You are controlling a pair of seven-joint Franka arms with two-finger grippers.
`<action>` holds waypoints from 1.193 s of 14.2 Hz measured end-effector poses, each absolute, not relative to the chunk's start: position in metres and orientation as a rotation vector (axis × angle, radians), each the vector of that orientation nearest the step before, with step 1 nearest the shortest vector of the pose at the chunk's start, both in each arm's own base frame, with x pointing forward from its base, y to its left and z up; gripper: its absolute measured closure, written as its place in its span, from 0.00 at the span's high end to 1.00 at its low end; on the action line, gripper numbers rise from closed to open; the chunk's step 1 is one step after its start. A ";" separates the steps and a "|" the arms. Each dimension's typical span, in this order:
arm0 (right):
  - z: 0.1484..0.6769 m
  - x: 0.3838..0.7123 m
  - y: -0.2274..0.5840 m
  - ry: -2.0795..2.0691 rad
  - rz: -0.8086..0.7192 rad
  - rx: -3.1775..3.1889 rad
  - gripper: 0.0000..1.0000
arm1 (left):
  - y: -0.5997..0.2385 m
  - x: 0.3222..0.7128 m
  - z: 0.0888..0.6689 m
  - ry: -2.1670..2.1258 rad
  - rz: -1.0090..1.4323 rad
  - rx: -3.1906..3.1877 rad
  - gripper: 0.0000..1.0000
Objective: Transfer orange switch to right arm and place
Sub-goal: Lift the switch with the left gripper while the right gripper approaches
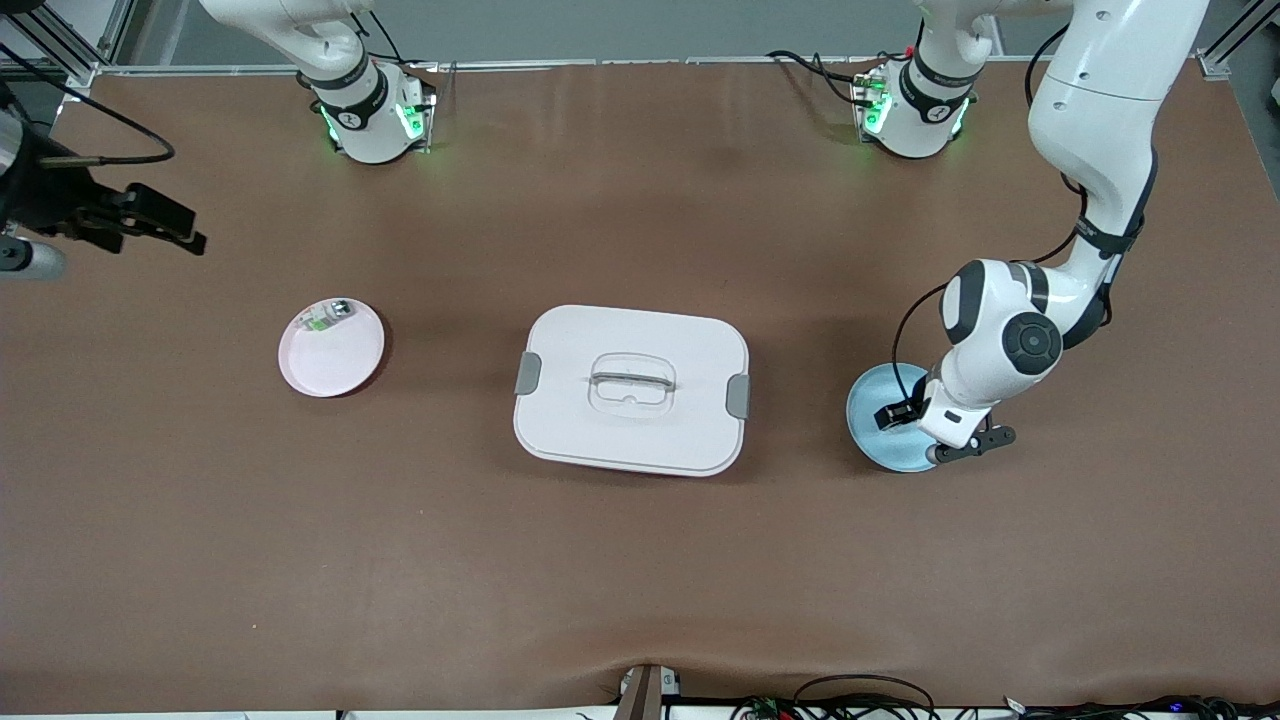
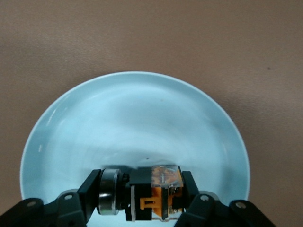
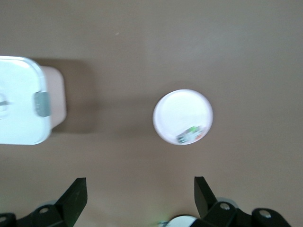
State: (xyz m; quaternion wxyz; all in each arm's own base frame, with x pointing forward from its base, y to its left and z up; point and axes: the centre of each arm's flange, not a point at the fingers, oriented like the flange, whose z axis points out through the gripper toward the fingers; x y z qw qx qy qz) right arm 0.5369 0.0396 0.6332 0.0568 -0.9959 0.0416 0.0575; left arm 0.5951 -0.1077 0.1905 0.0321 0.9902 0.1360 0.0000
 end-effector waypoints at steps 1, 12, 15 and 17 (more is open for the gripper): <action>0.630 0.536 0.052 0.113 0.191 -3.004 1.00 | -0.112 0.596 0.195 0.421 0.009 3.047 0.72; 0.587 0.506 0.217 0.267 0.181 -2.756 1.00 | -0.216 0.589 0.388 0.387 -0.052 3.037 0.72; 0.575 0.493 0.213 0.355 0.149 -2.600 1.00 | -0.255 0.582 0.427 0.424 -0.119 2.995 0.72; 0.573 0.485 0.222 0.394 0.117 -2.533 1.00 | -0.271 0.578 0.452 0.450 -0.189 2.932 0.72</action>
